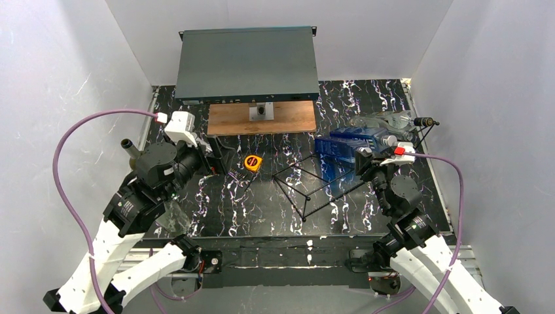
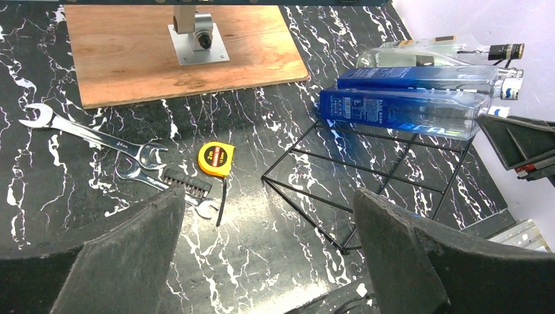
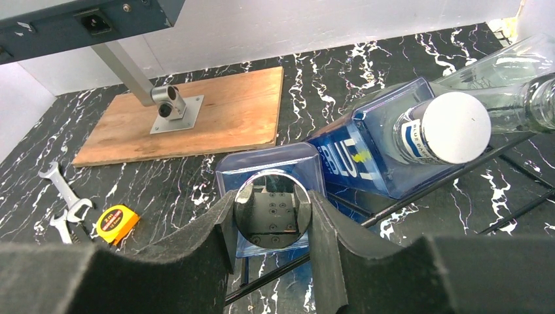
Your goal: Put the wine bottle on the wine rack
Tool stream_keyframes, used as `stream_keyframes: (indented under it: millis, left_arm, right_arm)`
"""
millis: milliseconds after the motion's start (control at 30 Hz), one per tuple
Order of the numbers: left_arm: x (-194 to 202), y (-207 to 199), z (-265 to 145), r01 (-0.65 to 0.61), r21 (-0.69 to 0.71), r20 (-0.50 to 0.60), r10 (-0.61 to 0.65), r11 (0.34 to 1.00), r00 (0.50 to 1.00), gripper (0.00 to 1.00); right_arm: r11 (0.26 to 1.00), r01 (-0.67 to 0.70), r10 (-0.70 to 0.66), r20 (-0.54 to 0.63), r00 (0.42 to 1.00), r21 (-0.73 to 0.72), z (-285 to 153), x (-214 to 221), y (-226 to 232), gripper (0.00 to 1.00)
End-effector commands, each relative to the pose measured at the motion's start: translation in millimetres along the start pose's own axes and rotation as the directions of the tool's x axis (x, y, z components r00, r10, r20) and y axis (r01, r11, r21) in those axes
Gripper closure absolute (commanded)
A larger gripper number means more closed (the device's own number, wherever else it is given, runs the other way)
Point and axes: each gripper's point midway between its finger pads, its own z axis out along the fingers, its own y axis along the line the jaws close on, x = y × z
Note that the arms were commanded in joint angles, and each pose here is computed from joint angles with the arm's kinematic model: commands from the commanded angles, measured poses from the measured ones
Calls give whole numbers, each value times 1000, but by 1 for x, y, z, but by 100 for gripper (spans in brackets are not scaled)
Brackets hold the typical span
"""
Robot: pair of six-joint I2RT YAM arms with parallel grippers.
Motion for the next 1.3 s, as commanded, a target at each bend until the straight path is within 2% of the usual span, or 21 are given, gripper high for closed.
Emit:
stream_keyframes:
  millis: [0, 133, 233, 400, 433, 567, 633, 733, 867, 1000, 1100, 1167, 1267]
  left_arm:
    - [-2, -1, -6, 13, 9, 15, -13, 1000, 1000, 1]
    - [-3, -5, -6, 10, 23, -3, -10, 1000, 1000, 1]
    - [-1, -5, -5, 6, 24, -13, -6, 1000, 1000, 1]
    - [-2, -4, -6, -7, 20, -11, 8, 1000, 1000, 1]
    - [-3, -5, -5, -8, 22, -12, 8, 1000, 1000, 1]
    - [-5, -9, -5, -3, 38, -16, 4, 999, 1000, 1]
    - [-3, -8, -4, 1, 34, -19, -1, 999, 1000, 1]
    - [1, -7, -3, 6, 33, -26, -5, 999, 1000, 1]
    - [-1, -9, -4, 6, 42, -22, -5, 999, 1000, 1]
    - [-4, -11, -6, 9, 50, -16, -8, 999, 1000, 1]
    - [-1, -8, -6, 11, 42, -13, -10, 999, 1000, 1]
    - [2, -7, -5, 10, 42, -18, -10, 999, 1000, 1]
    - [1, -9, -5, 12, 49, -19, -11, 999, 1000, 1]
  right_arm:
    - [997, 45, -39, -100, 994, 64, -4, 29, -16, 99]
    - [996, 37, -26, -120, 992, 84, -3, 35, -19, 94]
    - [994, 42, -28, -130, 991, 105, -4, 38, -23, 80]
    - [989, 47, -30, -119, 992, 143, -4, 37, -30, 62]
    - [989, 48, -31, -119, 992, 143, -4, 37, -30, 61]
    - [989, 60, -44, -119, 992, 133, -2, 33, -27, 62]
    - [987, 80, -64, -119, 991, 140, -3, 31, -29, 66]
    - [983, 96, -80, -105, 991, 156, -5, 23, -33, 68]
    - [986, 101, -94, -55, 994, 136, -8, 8, -30, 84]
    - [989, 124, -119, -60, 991, 76, -7, 6, -20, 90]
    - [990, 127, -123, -64, 990, 66, -7, 2, -18, 87]
    - [990, 124, -120, -51, 991, 72, -8, -6, -18, 74]
    - [987, 133, -128, -59, 990, 88, -7, -6, -20, 68]
